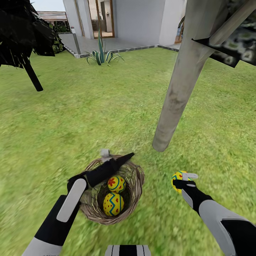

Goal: Take the three Easter eggs out of the wicker basket on the lawn in the garden, then place them on the lawn next to a single tree (choose any tree) so that all three eggs are next to the same tree and none are left in the basket.

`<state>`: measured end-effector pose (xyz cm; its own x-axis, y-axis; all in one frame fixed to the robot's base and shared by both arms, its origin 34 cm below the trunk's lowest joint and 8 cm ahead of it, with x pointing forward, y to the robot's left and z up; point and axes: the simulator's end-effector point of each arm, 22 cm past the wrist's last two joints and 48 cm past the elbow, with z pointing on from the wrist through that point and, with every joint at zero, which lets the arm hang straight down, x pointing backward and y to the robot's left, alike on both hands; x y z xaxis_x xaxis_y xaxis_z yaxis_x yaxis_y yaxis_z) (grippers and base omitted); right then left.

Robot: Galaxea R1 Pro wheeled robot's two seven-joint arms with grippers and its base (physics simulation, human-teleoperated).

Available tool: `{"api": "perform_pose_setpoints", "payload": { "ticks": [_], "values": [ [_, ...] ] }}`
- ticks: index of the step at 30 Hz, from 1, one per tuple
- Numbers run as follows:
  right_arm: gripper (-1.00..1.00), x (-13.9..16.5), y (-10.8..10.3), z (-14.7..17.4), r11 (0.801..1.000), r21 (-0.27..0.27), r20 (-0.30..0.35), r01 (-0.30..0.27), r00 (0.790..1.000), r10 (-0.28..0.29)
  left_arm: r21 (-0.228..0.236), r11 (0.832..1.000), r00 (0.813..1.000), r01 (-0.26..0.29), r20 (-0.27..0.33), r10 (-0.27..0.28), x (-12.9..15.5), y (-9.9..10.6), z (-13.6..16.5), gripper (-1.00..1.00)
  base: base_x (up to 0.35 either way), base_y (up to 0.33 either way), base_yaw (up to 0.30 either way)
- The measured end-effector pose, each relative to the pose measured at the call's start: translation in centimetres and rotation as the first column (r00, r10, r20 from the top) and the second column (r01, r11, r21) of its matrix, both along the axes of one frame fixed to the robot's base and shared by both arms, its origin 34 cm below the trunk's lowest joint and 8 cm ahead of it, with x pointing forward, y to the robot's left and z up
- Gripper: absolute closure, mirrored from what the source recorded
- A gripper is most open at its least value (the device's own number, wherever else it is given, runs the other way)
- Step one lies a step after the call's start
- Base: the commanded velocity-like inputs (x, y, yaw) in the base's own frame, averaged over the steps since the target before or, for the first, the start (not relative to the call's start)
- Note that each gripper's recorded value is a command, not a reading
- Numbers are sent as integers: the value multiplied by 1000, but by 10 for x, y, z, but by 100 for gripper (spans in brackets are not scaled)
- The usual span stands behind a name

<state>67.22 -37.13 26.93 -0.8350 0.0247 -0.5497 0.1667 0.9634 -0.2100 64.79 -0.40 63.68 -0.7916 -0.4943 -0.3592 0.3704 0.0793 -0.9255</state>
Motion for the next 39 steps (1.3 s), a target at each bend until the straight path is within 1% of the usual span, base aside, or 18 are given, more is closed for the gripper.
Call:
{"api": "perform_pose_setpoints", "payload": {
  "ticks": [3, 7, 8, 9, 20, 26, 31, 34, 39],
  "values": [
    [100, -4, -1, -2, 1000, -2, -1, 2, 1000, -2, -12, 1000, 1000, -14, 3, 14, 4, 12, 2, -100, 0, 0, 0],
    [100, -6, -2, -3, 1000, -4, -4, 5, 1000, -5, -13, 999, 999, -39, -1, 39, 10, 28, 0, -100, 0, 0, 0],
    [100, -6, -2, -4, 1000, -4, -5, 6, 1000, -6, -26, 992, 992, -123, -5, 123, 28, 71, 2, -100, 0, 0, 0],
    [100, -6, -2, -4, 1000, -3, -7, 6, 1000, -6, -27, 989, 990, -143, -5, 143, 32, 79, 3, -100, 0, 0, 0],
    [100, -10, -3, -6, 1000, 3, -18, 16, 1000, -16, -30, 989, 990, -143, -2, 143, 32, 79, 4, -100, 0, 0, 0],
    [100, -13, -3, -8, 1000, 4, -27, 18, 999, -18, -38, 991, 991, -130, 7, 131, 29, 75, 8, -100, 0, 0, 0],
    [100, -14, -3, -8, 1000, 5, -29, 21, 999, -21, -79, 991, 993, -108, 35, 111, 24, 73, 19, -100, 0, 0, 0],
    [100, -14, -4, -8, 1000, 4, -29, 21, 999, -21, -85, 991, 993, -106, 39, 109, 24, 73, 21, -100, 0, 0, 0],
    [100, -16, -3, -19, 1000, 4, -27, 18, 999, -18, -86, 991, 993, -104, 39, 108, 21, 73, 10, -100, 0, 0, 0]
  ]
}}
